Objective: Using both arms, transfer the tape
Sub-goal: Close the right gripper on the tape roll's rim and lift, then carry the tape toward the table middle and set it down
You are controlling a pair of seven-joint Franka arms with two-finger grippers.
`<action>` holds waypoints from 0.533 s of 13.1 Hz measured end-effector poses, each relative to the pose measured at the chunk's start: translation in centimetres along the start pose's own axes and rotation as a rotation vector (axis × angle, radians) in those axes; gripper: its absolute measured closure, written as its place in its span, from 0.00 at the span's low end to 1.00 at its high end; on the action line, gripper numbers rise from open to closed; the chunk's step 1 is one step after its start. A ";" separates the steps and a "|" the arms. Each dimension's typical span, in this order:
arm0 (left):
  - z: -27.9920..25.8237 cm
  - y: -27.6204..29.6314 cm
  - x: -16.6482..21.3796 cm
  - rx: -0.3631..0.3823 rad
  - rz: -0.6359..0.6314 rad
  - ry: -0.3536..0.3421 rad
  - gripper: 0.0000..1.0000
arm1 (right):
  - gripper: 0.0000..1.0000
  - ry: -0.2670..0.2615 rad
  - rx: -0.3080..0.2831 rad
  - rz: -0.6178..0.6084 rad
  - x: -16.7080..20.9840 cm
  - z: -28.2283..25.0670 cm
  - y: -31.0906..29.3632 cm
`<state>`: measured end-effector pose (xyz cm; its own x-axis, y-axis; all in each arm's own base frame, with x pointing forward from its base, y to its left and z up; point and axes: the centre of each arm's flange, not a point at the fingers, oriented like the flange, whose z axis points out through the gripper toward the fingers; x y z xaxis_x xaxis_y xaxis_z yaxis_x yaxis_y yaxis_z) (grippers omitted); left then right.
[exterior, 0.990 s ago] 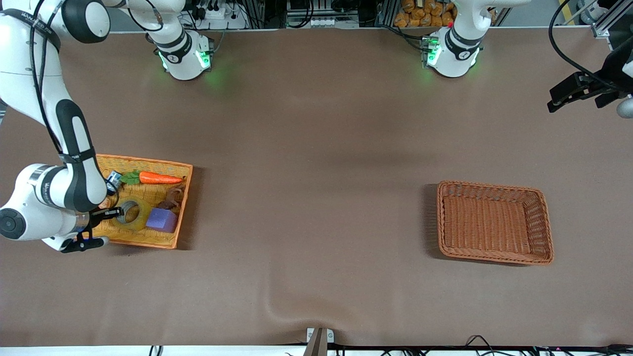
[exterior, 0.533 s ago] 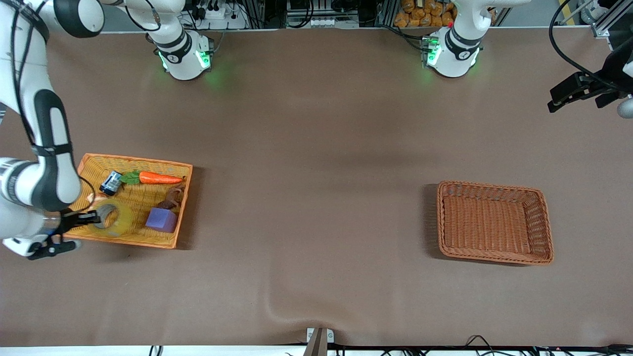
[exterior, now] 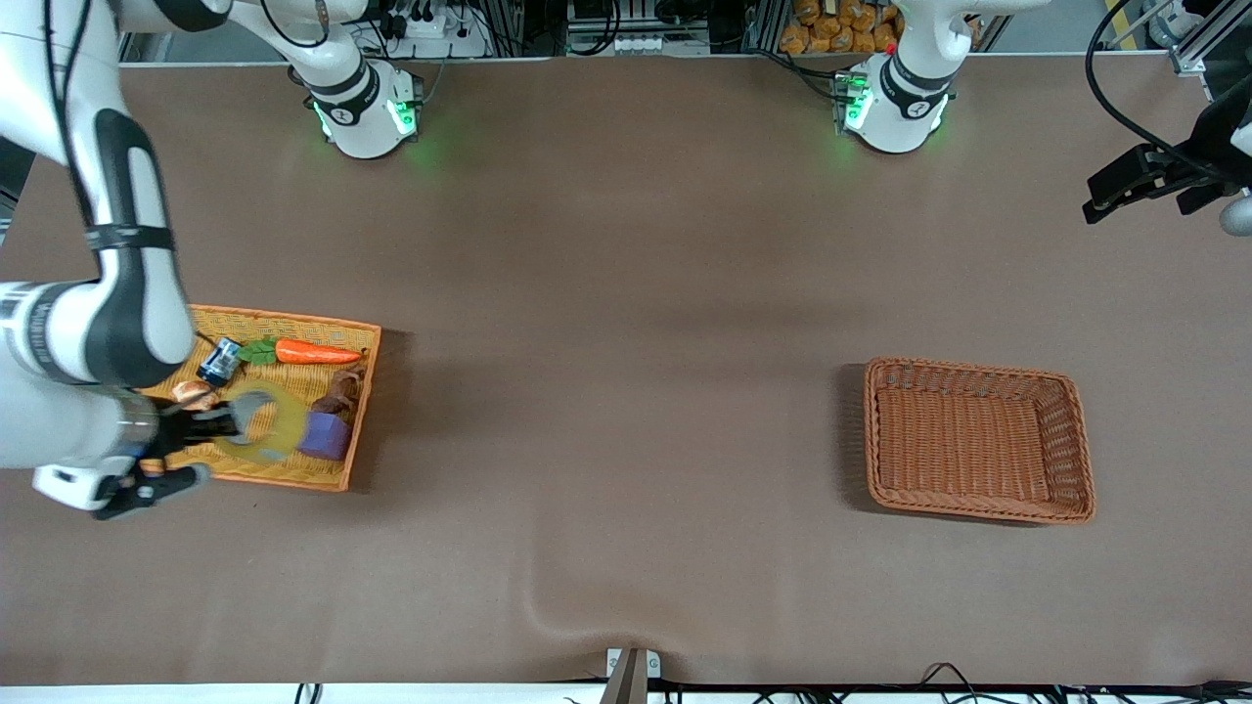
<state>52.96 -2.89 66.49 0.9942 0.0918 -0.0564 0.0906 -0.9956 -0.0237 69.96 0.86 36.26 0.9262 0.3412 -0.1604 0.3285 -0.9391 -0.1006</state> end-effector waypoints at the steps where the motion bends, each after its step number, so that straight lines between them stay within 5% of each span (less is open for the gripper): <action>1: 0.2 0.1 0.2 0.001 0.001 -0.005 0.00 | 0.78 -0.010 0.027 0.038 1.1 0.3 -4.0; 7: 1.2 0.2 0.8 0.004 0.001 -0.024 0.00 | 0.78 -0.032 0.082 0.278 4.3 3.7 -30.7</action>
<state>53.74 -2.96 65.20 0.9926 0.0916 -0.0801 0.0897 -0.9956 -0.0273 63.16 31.31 35.04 0.9718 0.0731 -0.2243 0.0451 -0.9908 -0.1275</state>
